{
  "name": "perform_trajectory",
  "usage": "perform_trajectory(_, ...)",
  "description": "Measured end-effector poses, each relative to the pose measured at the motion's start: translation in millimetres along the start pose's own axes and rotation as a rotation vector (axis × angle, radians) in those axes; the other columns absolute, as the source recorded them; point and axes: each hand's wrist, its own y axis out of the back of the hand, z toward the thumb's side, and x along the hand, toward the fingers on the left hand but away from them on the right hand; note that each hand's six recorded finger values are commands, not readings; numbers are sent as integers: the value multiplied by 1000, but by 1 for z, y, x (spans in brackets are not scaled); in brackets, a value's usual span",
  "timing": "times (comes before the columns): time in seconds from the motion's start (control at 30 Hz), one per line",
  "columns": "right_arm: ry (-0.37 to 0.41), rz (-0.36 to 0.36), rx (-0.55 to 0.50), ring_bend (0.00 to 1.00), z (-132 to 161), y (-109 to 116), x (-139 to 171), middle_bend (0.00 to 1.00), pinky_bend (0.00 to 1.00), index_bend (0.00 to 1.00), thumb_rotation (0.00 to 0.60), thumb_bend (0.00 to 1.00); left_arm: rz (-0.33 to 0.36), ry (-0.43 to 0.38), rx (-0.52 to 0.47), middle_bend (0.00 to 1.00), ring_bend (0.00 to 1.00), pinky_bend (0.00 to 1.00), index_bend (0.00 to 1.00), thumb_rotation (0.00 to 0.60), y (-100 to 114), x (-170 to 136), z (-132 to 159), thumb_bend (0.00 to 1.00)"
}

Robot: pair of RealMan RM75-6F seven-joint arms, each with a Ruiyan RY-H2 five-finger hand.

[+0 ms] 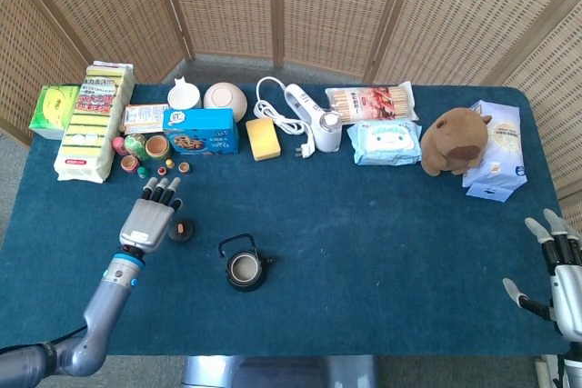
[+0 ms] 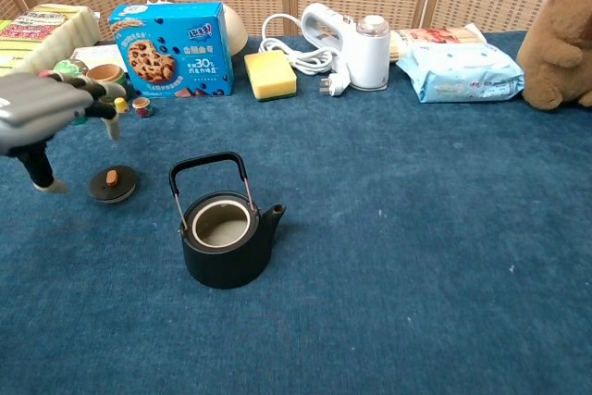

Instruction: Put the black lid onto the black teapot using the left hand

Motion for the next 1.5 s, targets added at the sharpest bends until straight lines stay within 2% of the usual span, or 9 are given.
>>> perform_trajectory(0.73, 1, 10, -22, 0, -3, 2, -1, 0, 0, 117, 600, 247, -28, 25, 18, 0, 0, 42, 308, 600, -7, 8, 15, 132)
perform_trajectory(1.5, 21, 27, -54, 0, -1, 3, 0, 0, 0, 117, 600, 243, -42, 38, 78, 0, 0, 42, 308, 600, -10, 19, 33, 155)
